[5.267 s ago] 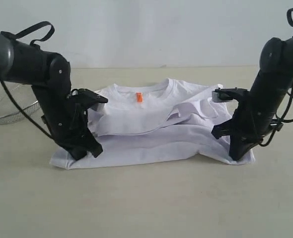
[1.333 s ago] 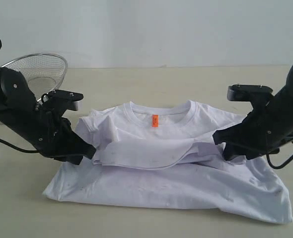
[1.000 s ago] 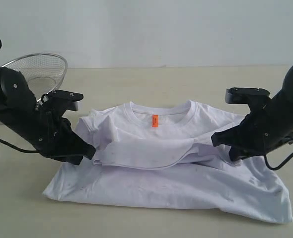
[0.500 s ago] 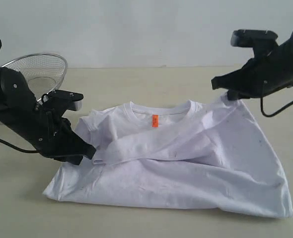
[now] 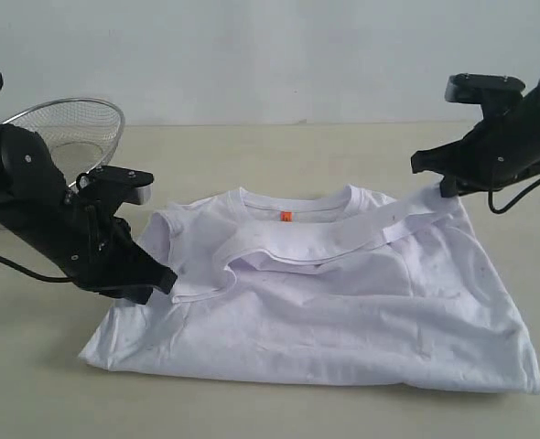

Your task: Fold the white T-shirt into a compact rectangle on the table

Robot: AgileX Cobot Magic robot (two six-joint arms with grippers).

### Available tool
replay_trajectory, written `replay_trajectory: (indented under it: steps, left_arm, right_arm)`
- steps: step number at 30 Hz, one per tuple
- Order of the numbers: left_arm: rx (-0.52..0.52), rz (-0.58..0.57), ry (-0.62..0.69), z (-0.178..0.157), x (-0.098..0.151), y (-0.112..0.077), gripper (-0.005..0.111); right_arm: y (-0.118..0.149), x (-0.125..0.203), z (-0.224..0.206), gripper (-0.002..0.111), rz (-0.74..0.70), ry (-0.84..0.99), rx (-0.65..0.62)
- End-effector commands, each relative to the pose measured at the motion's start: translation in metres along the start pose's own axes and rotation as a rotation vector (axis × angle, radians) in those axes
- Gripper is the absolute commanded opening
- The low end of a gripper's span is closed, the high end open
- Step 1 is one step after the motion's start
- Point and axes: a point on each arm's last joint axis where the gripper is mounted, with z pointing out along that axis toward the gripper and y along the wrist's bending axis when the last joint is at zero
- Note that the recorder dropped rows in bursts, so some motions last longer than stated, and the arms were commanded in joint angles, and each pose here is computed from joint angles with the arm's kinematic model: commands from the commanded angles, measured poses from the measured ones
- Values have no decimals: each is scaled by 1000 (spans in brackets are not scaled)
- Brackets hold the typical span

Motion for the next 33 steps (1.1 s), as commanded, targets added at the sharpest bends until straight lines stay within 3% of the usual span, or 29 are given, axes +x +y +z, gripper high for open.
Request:
replay_trajectory:
  steps: [1, 4, 17, 19, 22, 33]
  left_arm:
    - [1, 3, -12, -2, -2, -1, 5]
    - [2, 3, -8, -2, -2, -1, 5]
    - [0, 3, -12, -2, -3, -1, 5]
    - [0, 3, -14, -2, -3, -1, 5]
    - [0, 3, -14, -2, -3, -1, 5]
    - [0, 3, -14, -2, -3, -1, 5]
  right_arm:
    - [-7, -4, 7, 26, -6, -43, 30]
    - [-9, -6, 9, 38, 9, -70, 41]
    - [-6, 3, 10, 38, 38, 23, 8]
    - [-6, 4, 10, 30, 43, 31, 4]
    - [-6, 3, 10, 0, 34, 24, 6]
    - [-24, -6, 7, 0, 96, -79, 58]
